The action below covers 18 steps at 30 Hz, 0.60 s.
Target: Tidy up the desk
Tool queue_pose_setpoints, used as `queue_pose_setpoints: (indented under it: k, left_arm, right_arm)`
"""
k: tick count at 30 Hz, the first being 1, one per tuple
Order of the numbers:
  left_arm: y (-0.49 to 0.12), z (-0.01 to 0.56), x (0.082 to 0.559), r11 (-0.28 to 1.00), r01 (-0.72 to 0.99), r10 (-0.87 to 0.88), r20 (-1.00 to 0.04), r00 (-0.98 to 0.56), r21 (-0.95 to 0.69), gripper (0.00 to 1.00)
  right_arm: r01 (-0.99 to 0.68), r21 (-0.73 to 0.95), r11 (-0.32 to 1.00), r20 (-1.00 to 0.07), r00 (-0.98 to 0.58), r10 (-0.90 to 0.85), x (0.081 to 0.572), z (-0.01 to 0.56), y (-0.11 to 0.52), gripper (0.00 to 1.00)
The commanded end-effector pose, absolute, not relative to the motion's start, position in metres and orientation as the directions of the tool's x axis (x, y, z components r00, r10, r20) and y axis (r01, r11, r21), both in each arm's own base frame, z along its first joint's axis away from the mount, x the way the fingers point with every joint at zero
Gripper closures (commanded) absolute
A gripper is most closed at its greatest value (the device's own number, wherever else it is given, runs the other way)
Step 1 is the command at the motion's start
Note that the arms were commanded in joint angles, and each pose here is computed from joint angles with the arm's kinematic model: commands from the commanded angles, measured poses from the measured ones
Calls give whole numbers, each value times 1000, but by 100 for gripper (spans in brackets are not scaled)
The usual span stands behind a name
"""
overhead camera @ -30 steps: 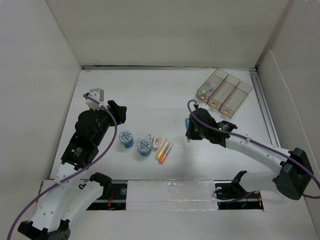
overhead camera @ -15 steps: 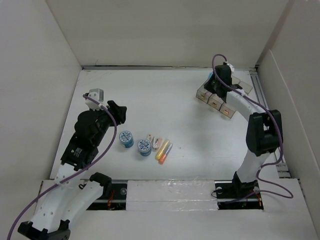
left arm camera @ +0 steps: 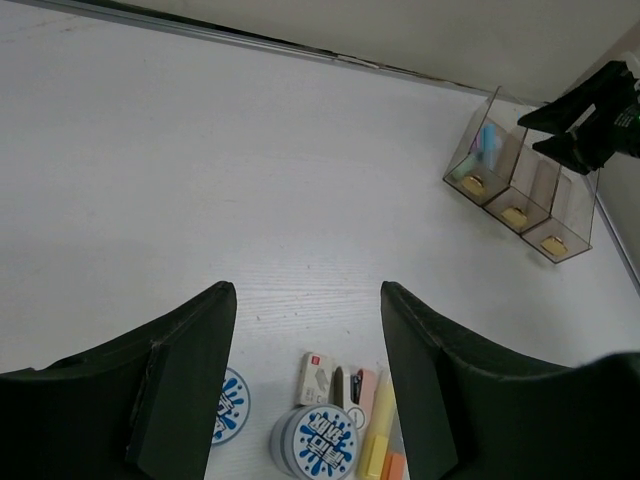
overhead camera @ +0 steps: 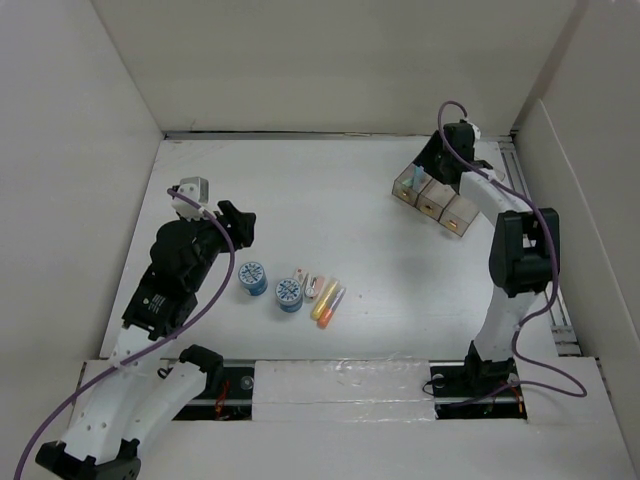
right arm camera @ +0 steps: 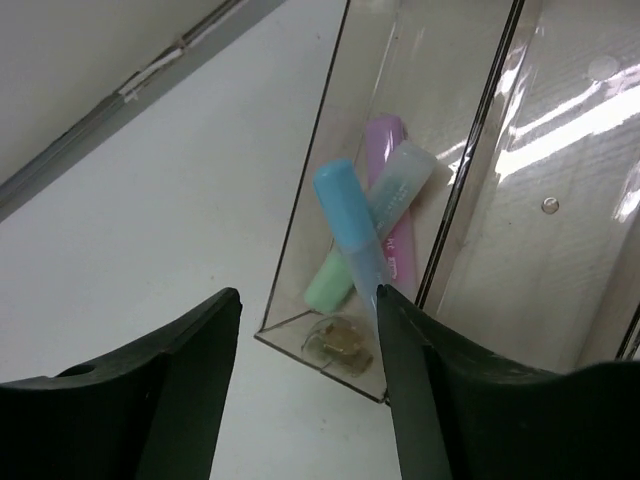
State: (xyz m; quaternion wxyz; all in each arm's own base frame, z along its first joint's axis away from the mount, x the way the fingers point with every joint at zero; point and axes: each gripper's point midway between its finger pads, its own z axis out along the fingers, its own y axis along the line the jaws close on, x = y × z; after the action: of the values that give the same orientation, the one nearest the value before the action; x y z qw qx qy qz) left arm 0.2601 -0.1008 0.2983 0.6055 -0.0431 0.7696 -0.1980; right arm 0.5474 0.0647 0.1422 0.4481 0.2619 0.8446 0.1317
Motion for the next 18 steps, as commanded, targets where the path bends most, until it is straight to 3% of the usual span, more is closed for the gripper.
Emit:
queue_pose_setpoints:
  k: [1,4,8,9,11,13,16,18]
  left_arm:
    - [-102,308,264,915,193,-311,-923,-226,-355,44]
    - [-102,308,265,916,190,-310,-923,-226,-354,45]
    - [-101,306,266,917,185,-309,-923,-229,-353,45]
    - [-101,306,265,917,185,-309,-923,-229,-353,45]
    - [-102,306,265,916,189,-310,-922,-231,-355,45]
    - [-102,308,264,914,192,-312,-923,-226,-356,45]
    - [-103,310,262,910,204,-315,-922,-224,-360,45]
    - [-103,309,263,911,203,-313,-923,-226,-358,45]
  right_arm:
    - [256,514,819,-737,-357,574,546,205,62,37]
    - [230,514,826,-737,-375,563,524,201,77,42]
    - [51,556,829,-733,-440,519,464,218,136,100]
    - [13,561,828,-735,-453,505,450,216,153,100]
    - [-175,537,825,-740,-567,362,375,198,242,100]
    - [-157,489,858,-712,-640,289,349,171,245,99]
    - [-221,428,876,-654,-745,131,274,132,284,60]
    - [-251,435,865,-635,-766,97,250,126,299,44]
